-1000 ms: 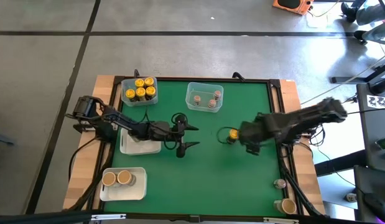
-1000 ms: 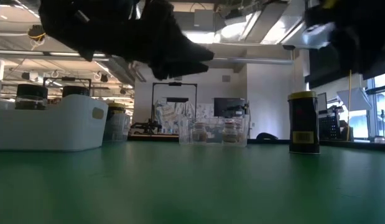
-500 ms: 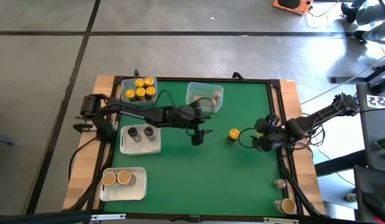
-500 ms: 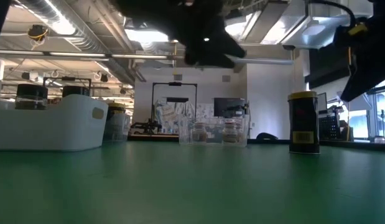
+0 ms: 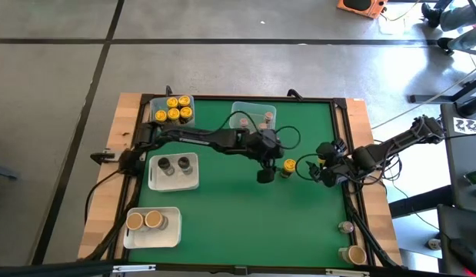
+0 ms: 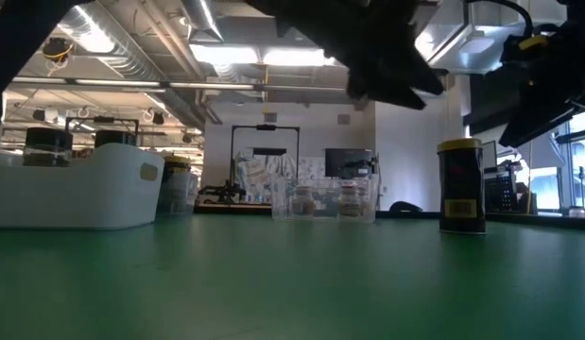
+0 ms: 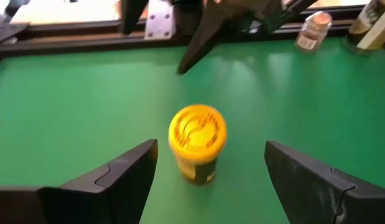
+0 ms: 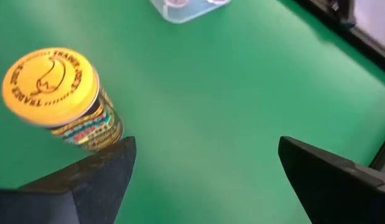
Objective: Sort spices by type
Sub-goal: Put the yellow seasoning bottle into the left transparent bin
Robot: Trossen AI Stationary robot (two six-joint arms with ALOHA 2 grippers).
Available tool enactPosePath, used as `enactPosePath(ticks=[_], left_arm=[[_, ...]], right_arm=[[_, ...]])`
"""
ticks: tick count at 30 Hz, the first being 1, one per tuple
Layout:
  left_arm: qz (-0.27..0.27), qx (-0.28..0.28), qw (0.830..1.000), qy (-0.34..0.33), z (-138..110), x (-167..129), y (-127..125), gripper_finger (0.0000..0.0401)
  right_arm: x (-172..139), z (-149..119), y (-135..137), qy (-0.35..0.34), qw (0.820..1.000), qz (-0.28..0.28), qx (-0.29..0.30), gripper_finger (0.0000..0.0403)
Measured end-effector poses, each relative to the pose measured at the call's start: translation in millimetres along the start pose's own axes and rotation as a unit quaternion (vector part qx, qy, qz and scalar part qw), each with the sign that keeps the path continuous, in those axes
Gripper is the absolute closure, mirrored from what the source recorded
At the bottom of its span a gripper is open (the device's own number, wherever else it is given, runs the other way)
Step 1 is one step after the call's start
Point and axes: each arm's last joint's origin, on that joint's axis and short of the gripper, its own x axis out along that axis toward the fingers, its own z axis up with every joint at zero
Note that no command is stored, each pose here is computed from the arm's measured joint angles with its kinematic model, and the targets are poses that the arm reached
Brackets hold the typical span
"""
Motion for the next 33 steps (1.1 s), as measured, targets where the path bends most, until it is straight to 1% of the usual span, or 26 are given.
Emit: enactPosePath(ticks=[4,6,10,14,16,21,25,27,32,33], left_arm=[[-0.008,0.018,1.0,-0.009,7,13,1,0.0106],[-0.009,0.024,1.0,-0.007,5,22,2,0.0106],[-0.006,0.026,0.999,-0.033,1,40,5,0.0106],[-0.016,0.024,0.999,-0.046,-8,56,7,0.0106],[-0.027,0.02,0.998,-0.044,-14,65,9,0.0106],[-0.03,0.009,0.999,-0.033,-32,86,9,0.0106],[-0.031,0.009,0.999,-0.031,-39,94,8,0.0107],[-0.031,0.011,0.999,-0.032,-39,95,8,0.0118],[-0.031,0.013,0.999,-0.038,-38,95,8,0.0185],[-0.031,0.014,0.999,-0.038,-38,94,8,0.0186]], right_arm=[[0,1,-1,-0.019,1.0,-0.011,0.0,0.001],[0,1,-1,-0.02,1.0,-0.011,0.0,0.001],[0,1,0,-0.021,1.0,-0.011,0.001,0.001],[6,-4,-1,-0.019,1.0,-0.014,-0.002,0.001],[9,-7,-2,-0.016,1.0,-0.018,-0.007,0.001],[12,-11,-3,-0.011,1.0,-0.023,-0.012,0.001],[12,-11,-3,-0.012,1.0,-0.024,-0.012,0.001],[12,-11,-3,-0.012,1.0,-0.024,-0.014,0.001],[12,-11,-3,-0.014,0.999,-0.026,-0.014,0.001],[12,-11,-3,-0.014,0.999,-0.026,-0.014,0.001]])
